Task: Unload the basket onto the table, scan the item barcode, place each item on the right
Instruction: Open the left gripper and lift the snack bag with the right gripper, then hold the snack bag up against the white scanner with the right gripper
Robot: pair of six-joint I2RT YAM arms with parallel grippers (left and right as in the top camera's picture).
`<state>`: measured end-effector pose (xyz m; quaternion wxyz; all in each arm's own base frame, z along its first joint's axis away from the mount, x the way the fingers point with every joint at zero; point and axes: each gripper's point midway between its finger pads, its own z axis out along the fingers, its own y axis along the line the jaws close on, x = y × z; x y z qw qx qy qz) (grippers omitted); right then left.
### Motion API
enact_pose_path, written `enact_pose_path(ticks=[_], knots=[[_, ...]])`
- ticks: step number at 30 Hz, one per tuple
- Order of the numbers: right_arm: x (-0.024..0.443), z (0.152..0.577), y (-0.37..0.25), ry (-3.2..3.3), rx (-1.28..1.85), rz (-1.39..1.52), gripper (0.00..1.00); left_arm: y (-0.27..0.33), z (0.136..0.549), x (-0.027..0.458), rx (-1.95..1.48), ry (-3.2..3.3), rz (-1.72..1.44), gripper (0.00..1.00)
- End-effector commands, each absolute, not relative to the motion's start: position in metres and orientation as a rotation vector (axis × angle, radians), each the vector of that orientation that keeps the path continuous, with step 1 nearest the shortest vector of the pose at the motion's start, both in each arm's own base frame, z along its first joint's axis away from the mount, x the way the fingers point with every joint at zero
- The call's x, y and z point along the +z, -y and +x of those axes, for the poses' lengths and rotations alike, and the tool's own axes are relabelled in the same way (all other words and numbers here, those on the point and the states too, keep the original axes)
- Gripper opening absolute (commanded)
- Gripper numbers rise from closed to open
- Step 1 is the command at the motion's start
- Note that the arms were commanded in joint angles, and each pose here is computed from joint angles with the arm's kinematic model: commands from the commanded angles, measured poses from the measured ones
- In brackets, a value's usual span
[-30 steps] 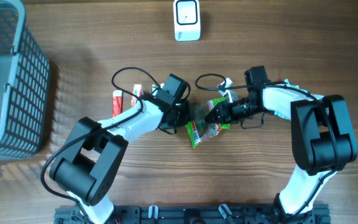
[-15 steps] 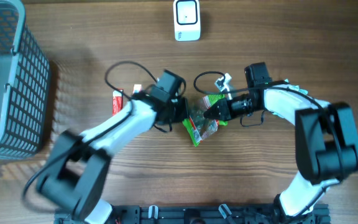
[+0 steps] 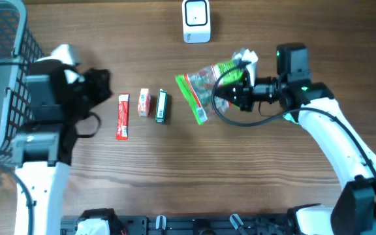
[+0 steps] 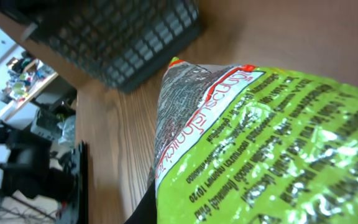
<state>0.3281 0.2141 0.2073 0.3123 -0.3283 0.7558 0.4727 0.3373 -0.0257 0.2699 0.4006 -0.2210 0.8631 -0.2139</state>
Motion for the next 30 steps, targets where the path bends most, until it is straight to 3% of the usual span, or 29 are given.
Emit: enact_pose_path(ticks=[1,2,3,5,6,14,24,30], knots=[[0.272,0.334,-0.235,-1.900,1.149,-0.941,0.04,-0.016,0.336,0.267,-0.445,-2.154,-0.660,0.37],[0.276,0.335,-0.241,-1.913,1.049,-0.984,0.04,-0.025,0.335,0.266,-0.432,-2.145,-0.686,0.38],[0.278,0.338,-0.246,-1.930,0.917,-1.029,0.04,-0.033,0.335,0.267,-0.419,-2.133,-0.711,0.49],[0.281,0.338,-0.255,-1.920,0.729,-1.116,0.04,-0.042,0.334,0.267,-0.405,-2.121,-0.741,0.88],[0.285,0.339,-0.260,-1.903,0.641,-1.154,0.04,-0.045,0.333,0.266,-0.400,-2.118,-0.749,1.00],[0.280,0.330,-0.303,-1.419,0.055,-1.684,0.04,-0.045,0.331,0.264,-0.398,-2.126,-0.757,1.00],[0.260,0.389,-0.333,-1.298,-0.223,-1.664,0.04,-0.045,0.331,0.264,-0.398,-2.126,-0.757,1.00],[0.253,0.456,-0.335,-1.236,-0.457,-1.625,0.04,-0.045,0.331,0.264,-0.398,-2.126,-0.757,1.00]])
